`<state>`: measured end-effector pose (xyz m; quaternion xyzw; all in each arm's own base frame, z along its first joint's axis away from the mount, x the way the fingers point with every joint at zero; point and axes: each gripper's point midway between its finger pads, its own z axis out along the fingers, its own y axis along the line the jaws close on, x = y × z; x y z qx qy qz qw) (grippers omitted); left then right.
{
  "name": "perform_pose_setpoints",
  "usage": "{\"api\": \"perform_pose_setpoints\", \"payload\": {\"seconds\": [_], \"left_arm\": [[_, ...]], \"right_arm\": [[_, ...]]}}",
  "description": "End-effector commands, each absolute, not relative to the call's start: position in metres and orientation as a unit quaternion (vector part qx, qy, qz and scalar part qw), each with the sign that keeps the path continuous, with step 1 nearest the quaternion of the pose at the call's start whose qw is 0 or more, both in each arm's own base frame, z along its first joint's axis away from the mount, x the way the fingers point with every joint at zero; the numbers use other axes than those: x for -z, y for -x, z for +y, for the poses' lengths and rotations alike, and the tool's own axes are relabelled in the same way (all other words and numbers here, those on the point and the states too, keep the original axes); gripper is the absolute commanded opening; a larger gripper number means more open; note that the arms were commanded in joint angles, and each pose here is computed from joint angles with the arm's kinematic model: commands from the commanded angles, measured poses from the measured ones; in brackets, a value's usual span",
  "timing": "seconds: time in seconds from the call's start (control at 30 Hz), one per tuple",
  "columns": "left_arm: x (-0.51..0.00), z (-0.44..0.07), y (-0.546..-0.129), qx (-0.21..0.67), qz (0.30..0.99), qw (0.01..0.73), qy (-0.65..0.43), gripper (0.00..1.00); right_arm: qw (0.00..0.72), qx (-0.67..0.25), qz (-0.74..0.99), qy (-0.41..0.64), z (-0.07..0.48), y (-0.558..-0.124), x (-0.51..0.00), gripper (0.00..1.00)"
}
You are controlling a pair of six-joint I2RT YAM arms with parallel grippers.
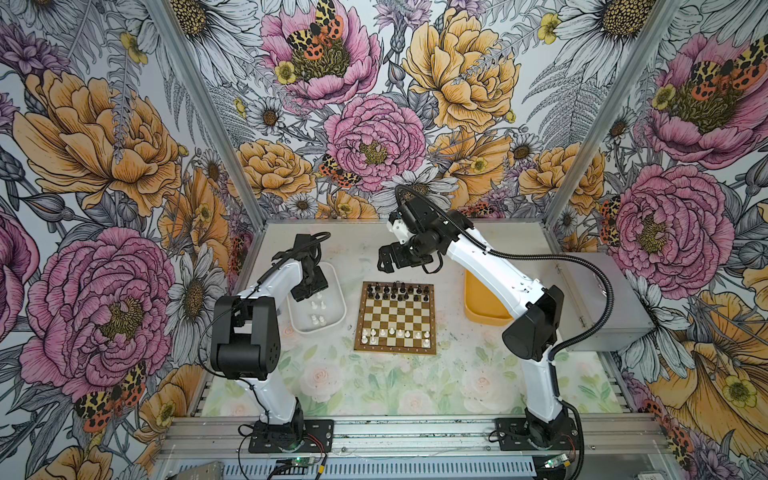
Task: Set up the chess pieces on the board
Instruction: 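Move the left gripper over the white tub while the right gripper rises, then lower the open left gripper into the white tub around a white piece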
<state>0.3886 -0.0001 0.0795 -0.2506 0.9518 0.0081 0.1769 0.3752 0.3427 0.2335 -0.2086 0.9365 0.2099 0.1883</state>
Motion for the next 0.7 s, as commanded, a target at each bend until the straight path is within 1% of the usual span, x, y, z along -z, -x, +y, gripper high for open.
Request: {"api": "perform_pose_setpoints", "payload": {"seconds": [0.0, 0.3, 0.67], "left_arm": [[-0.092, 0.001, -0.395, 0.0, 0.951, 0.193, 0.242, 0.58], [-0.088, 0.007, -0.392, 0.003, 0.948, 0.197, 0.249, 0.58], [-0.082, 0.001, -0.401, 0.014, 0.953, 0.191, 0.235, 0.55]], "right_arm": [[0.215, -0.202, 0.932, 0.209, 0.341, -0.386, -0.244, 1.0], [0.234, -0.205, 0.928, 0.203, 0.342, -0.393, -0.257, 1.0], [0.22, -0.196, 0.936, 0.194, 0.339, -0.391, -0.246, 1.0]]}}
